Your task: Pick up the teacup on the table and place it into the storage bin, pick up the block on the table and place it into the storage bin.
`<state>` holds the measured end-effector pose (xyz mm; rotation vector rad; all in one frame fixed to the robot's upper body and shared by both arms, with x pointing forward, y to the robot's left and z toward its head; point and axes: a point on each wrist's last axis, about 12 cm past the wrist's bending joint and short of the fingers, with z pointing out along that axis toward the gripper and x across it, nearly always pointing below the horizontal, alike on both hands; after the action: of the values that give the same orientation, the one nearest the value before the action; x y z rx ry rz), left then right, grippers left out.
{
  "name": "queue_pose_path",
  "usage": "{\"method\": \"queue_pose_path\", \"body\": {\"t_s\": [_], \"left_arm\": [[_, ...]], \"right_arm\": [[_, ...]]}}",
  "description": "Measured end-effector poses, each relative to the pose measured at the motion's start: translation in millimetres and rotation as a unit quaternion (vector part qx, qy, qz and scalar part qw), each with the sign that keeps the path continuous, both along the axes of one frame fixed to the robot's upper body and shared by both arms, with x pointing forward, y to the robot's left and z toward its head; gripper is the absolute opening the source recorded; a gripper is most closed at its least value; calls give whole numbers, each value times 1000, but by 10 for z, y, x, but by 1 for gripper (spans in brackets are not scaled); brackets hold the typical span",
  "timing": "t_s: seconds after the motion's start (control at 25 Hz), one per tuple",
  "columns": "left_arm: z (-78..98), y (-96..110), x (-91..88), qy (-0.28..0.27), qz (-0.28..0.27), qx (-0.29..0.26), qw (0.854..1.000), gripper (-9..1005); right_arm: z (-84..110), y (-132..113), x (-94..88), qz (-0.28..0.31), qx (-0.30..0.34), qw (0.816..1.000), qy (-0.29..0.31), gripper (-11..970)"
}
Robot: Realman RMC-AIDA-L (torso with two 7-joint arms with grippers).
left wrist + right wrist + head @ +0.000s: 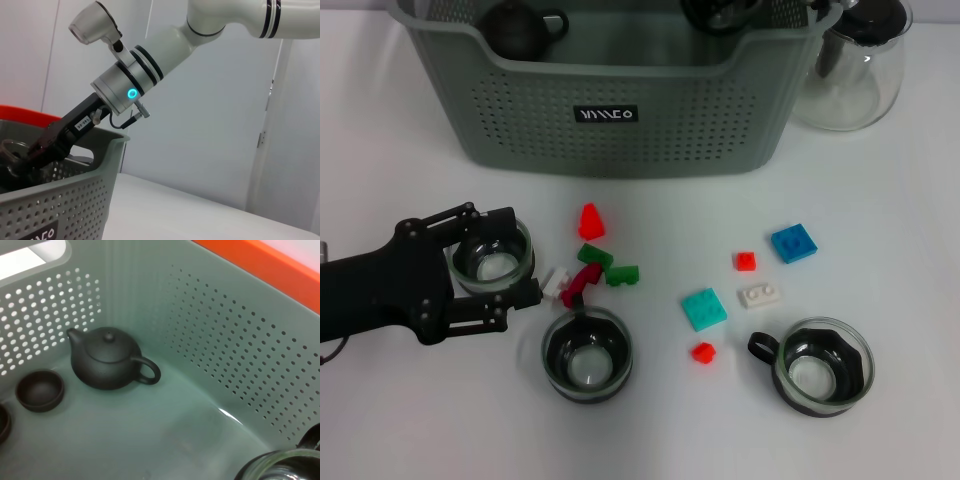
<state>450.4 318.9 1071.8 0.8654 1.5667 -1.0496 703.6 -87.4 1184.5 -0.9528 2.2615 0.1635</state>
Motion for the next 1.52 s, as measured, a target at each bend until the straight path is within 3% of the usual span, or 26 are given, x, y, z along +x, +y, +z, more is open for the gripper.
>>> {"method": "queue_pose_path", "body": {"t_s": [0.36,0.56,0.6,0.76,0.88,0.96,1.08,1.24,1.4,1.52], "left_arm": [[4,5,3,-1,0,0,1000,874],[9,8,-3,-1,-1,-1,1000,875],[11,13,-6,-1,-1,-2,1000,875],[12,46,-23,-2,10,-5,1000,874],[6,58,-35,-1,14,-5,1000,874],[0,63,-36,0,17,-4,1000,874],[-4,65,-36,1,18,-3,1000,874],[0,64,-18,0,17,0,1000,874],[-2,59,-11,1,16,1,1000,875],[-7,53,-17,3,16,0,1000,875]], "right_arm": [[32,1,12,-3,8,1000,-4,204],[367,-149,10,-8,100,994,-36,405],[484,-204,-30,-1,132,990,-48,445],[924,-594,-369,69,264,955,-116,459],[1013,-995,-701,130,325,926,-140,469],[957,-1262,-933,178,334,916,-136,472],[802,-1563,-1275,258,306,911,-101,472],[556,-1754,-1620,326,201,924,-17,472],[396,-1636,-1718,329,99,938,47,473],[293,-1420,-1680,337,28,937,90,473]]}}
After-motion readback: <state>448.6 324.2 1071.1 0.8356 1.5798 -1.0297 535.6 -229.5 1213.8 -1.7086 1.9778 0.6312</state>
